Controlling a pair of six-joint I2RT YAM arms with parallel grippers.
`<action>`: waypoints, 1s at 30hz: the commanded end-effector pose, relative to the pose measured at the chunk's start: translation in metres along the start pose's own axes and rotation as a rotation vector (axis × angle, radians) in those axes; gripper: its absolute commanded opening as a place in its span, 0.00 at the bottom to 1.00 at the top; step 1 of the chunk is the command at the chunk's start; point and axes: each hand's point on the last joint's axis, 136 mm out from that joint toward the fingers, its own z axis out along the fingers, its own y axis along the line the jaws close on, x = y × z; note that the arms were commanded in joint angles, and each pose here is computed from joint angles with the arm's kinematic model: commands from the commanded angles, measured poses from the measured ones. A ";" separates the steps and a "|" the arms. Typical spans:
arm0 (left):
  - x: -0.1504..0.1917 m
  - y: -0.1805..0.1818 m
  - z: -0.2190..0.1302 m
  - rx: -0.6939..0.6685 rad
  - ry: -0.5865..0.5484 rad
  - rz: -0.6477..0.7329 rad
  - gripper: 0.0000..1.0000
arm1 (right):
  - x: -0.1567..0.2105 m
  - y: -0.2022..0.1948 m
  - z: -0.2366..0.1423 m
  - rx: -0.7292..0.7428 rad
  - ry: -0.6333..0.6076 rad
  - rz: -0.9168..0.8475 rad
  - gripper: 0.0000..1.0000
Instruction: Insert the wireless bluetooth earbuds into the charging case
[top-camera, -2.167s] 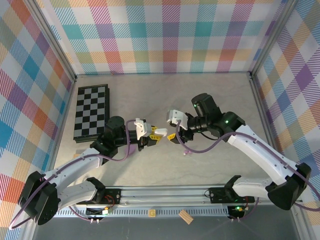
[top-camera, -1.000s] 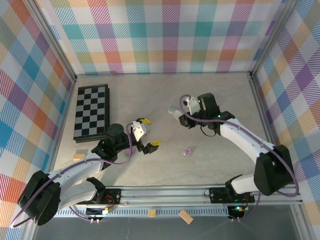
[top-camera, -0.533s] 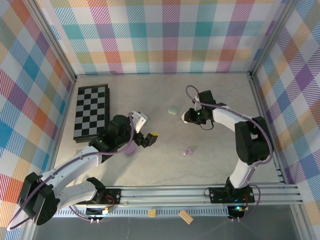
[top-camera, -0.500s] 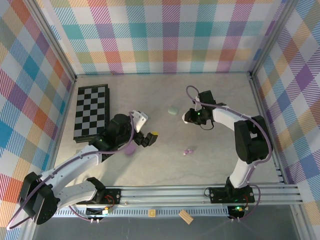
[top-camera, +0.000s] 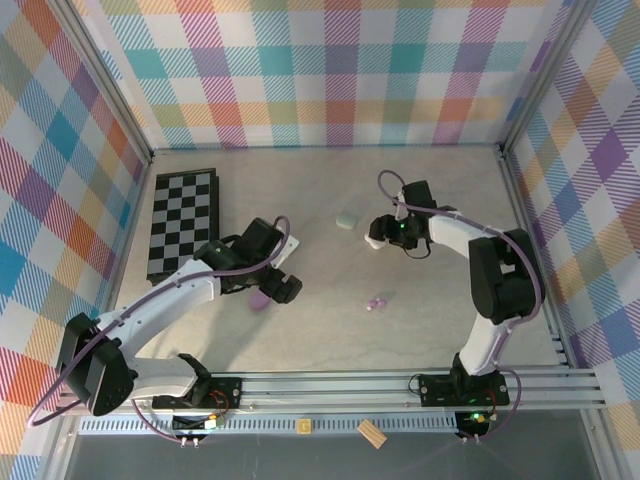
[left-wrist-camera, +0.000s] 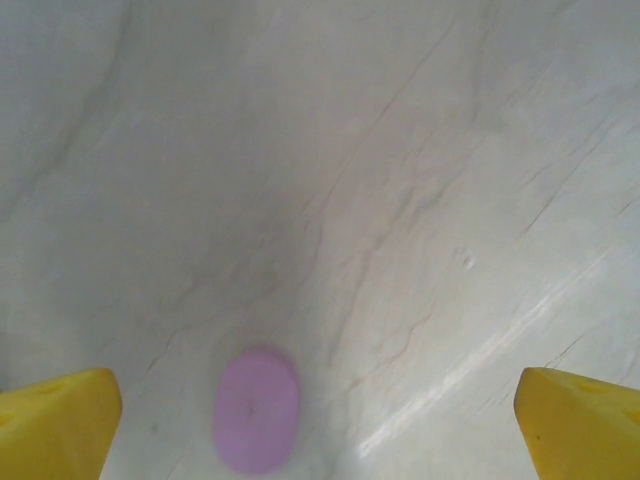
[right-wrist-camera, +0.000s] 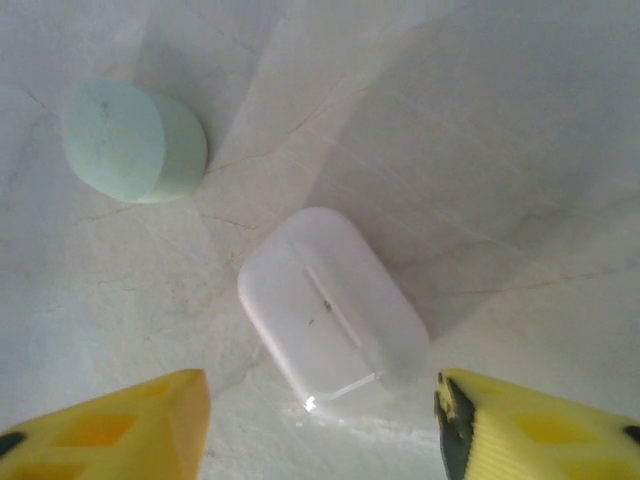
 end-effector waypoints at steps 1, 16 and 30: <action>0.035 0.013 -0.004 -0.079 0.169 0.059 1.00 | -0.017 0.014 -0.030 -0.031 -0.109 -0.095 0.75; 0.073 0.028 0.061 -0.164 0.486 0.140 0.92 | -0.006 0.028 -0.063 -0.076 -0.154 -0.189 0.86; 0.083 0.024 0.082 -0.146 0.561 0.131 0.46 | -0.006 0.031 -0.073 -0.078 -0.166 -0.193 0.86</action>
